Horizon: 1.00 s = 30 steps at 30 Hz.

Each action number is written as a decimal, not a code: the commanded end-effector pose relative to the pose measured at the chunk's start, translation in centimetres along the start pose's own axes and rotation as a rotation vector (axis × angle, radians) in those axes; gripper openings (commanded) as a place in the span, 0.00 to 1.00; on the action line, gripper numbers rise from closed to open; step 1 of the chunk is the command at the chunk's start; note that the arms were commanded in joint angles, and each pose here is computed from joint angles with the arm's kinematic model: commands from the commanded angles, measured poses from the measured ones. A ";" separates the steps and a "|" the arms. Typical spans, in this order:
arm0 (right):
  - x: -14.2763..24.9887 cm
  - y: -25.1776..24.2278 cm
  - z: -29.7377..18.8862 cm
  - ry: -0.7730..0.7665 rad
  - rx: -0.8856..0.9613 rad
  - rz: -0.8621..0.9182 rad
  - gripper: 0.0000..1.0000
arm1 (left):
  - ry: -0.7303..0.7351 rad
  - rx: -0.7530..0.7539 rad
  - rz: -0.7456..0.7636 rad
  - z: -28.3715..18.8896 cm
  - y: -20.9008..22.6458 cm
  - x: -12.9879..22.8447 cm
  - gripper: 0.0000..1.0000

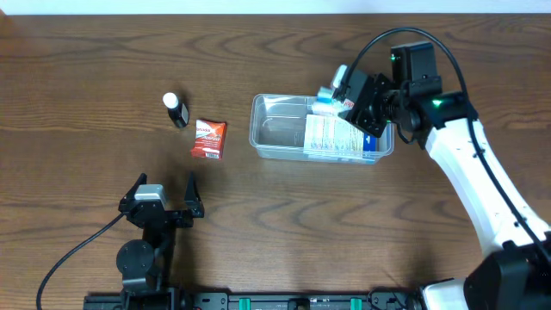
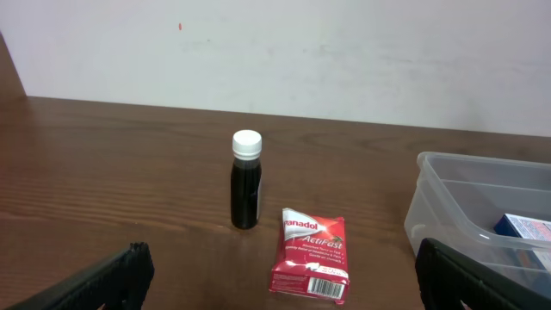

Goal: Pack container
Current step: 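Carry the white Panadol box into the container beside the blue box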

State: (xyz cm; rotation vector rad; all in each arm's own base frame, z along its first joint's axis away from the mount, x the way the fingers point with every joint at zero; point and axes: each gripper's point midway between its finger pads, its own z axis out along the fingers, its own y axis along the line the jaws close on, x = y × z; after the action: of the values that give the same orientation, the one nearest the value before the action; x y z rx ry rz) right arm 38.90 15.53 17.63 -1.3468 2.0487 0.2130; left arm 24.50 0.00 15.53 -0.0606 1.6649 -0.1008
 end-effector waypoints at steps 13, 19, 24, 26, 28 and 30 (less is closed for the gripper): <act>4.2 0.4 6.1 0.124 -0.082 0.023 0.56 | 0.044 0.010 -0.010 0.1 -0.1 1.4 0.98; 3.6 0.1 6.0 0.102 -0.069 0.089 0.56 | 0.044 0.010 -0.010 0.1 -0.1 1.4 0.98; 3.4 -0.1 6.1 0.100 -0.051 0.300 0.47 | 0.044 0.010 -0.010 0.1 -0.1 1.4 0.98; 3.5 0.0 6.0 0.106 -0.047 0.417 0.38 | 0.044 0.010 -0.010 0.1 -0.1 1.4 0.98; 3.5 0.4 5.9 0.116 -0.057 0.547 0.29 | 0.044 0.010 -0.010 0.1 -0.1 1.4 0.98; 3.0 1.3 5.6 0.109 -0.111 0.651 0.27 | 0.044 0.010 -0.010 0.1 -0.1 1.4 0.98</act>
State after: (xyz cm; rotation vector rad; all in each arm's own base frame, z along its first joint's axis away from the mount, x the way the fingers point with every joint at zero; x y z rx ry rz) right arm 40.22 15.36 10.33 -0.9696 2.4448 0.3819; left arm 24.50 0.00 15.53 -0.0606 1.6649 -0.1008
